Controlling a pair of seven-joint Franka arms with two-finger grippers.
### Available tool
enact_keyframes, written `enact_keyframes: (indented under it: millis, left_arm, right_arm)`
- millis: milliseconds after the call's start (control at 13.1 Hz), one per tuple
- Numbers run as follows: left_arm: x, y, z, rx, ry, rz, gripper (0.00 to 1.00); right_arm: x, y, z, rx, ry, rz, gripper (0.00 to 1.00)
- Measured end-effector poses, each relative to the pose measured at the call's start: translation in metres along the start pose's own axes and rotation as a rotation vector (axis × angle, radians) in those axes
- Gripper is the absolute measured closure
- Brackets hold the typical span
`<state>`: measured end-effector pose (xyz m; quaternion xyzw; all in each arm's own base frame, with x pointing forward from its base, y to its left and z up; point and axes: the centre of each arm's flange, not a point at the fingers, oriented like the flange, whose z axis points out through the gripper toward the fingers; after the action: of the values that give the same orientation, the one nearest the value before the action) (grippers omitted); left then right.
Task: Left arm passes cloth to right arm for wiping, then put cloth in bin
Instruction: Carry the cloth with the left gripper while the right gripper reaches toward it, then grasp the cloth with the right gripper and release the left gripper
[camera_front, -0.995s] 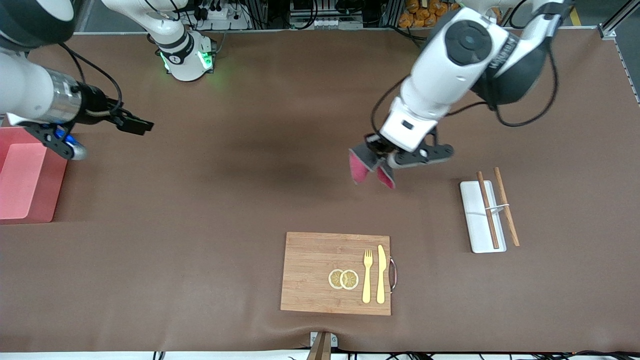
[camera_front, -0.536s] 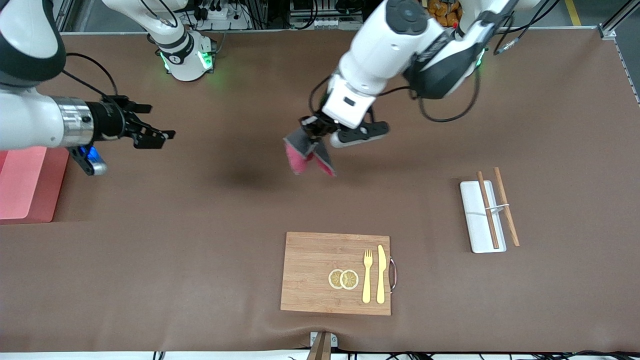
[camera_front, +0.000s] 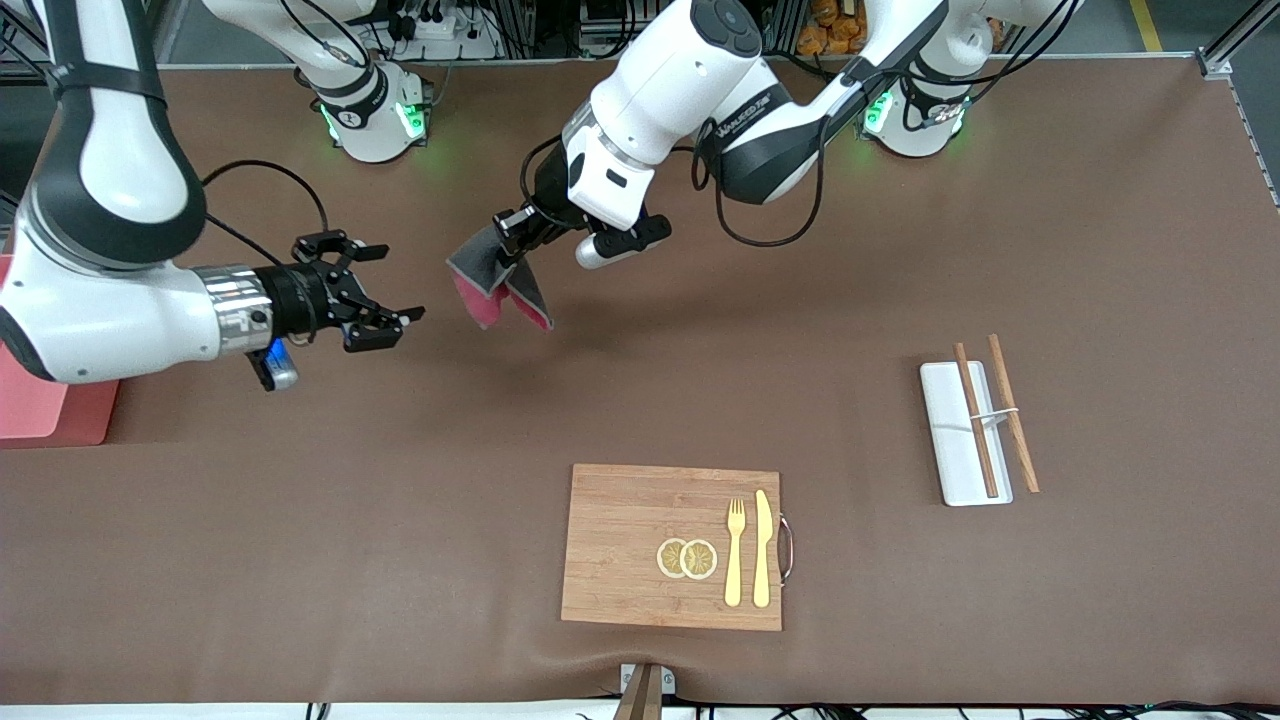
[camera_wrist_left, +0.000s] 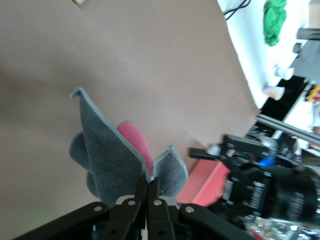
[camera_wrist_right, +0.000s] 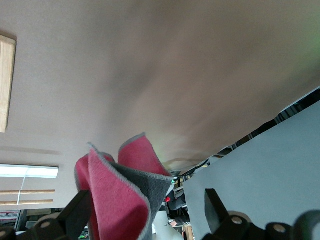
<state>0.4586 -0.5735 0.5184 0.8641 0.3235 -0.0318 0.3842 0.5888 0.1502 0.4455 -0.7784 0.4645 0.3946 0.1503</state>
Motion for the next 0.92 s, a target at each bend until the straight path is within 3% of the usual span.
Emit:
enact_keyframes:
  millis: [230,383,919]
  left_arm:
    - [-0.009,-0.001,0.019,-0.095,-0.007,-0.009,0.98]
    - [-0.017,0.001,0.03,-0.118,0.012,-0.024,0.98]
    - [-0.022,0.008,0.033,-0.138,0.028,-0.047,0.98]
  right_arm:
    - [0.002,-0.013,0.02,0.004,-0.081,0.016,0.0]
    - [0.0,-0.022,0.035,0.005,-0.093,0.027,0.0]
    - [0.0,-0.032,0.061,0.0,-0.079,0.03,0.85]
